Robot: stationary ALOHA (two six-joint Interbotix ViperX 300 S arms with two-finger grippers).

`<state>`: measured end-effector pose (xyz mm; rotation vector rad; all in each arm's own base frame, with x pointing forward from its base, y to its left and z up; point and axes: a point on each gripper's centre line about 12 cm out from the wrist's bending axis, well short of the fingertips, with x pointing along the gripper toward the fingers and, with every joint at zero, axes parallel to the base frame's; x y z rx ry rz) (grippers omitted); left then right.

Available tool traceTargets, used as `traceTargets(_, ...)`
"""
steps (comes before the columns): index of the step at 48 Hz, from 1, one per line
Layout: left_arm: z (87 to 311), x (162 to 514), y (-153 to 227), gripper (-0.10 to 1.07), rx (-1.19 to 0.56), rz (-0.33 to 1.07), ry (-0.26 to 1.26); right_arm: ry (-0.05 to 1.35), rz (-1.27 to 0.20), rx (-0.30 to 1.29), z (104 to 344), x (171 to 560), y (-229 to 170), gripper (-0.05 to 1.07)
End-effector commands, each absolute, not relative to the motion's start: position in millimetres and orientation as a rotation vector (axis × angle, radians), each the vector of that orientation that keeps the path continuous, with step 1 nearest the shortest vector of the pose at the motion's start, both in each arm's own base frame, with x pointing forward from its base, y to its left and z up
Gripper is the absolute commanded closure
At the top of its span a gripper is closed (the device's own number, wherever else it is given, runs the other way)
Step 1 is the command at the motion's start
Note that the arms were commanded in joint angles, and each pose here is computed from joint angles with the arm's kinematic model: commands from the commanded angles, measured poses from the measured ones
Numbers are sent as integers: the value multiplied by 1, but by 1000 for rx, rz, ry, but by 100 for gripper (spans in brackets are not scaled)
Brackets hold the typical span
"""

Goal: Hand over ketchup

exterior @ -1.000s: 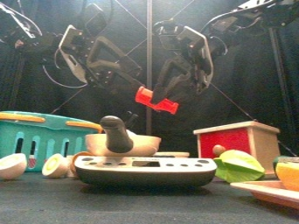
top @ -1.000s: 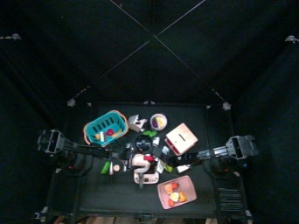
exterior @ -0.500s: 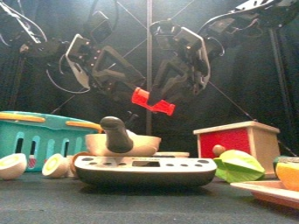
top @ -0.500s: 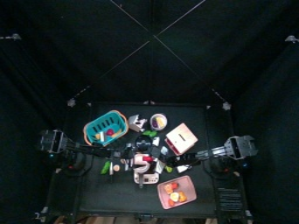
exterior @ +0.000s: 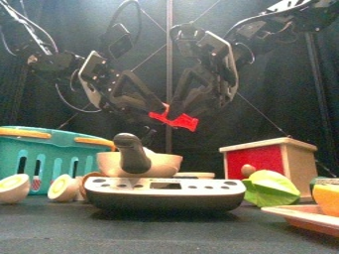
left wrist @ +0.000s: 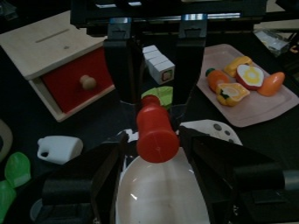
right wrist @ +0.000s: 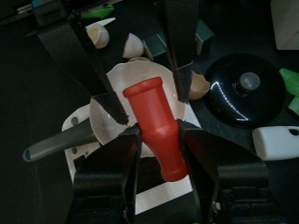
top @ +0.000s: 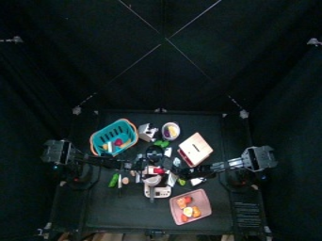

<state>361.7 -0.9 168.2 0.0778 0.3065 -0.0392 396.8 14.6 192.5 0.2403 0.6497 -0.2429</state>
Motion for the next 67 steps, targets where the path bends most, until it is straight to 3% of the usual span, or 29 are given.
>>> traceTargets(1,179,368,0,11,77,-34,270,614,-234,247,206,399,15,45)
traceTargets(22,179,368,0,13,77,-34,271,614,-229,243,206,400,17,45)
traceTargets(39,180,369,-1,48,76,-37,268,619,-228,236,203,401,17,45)
traceTargets(47,181,369,-2,50,76,-40,265,621,-223,211,202,400,16,43)
traceTargets(56,182,369,-1,50,72,-36,260,629,-220,197,198,401,17,34)
traceTargets(67,182,368,-1,50,67,-32,262,636,-217,182,195,401,17,13)
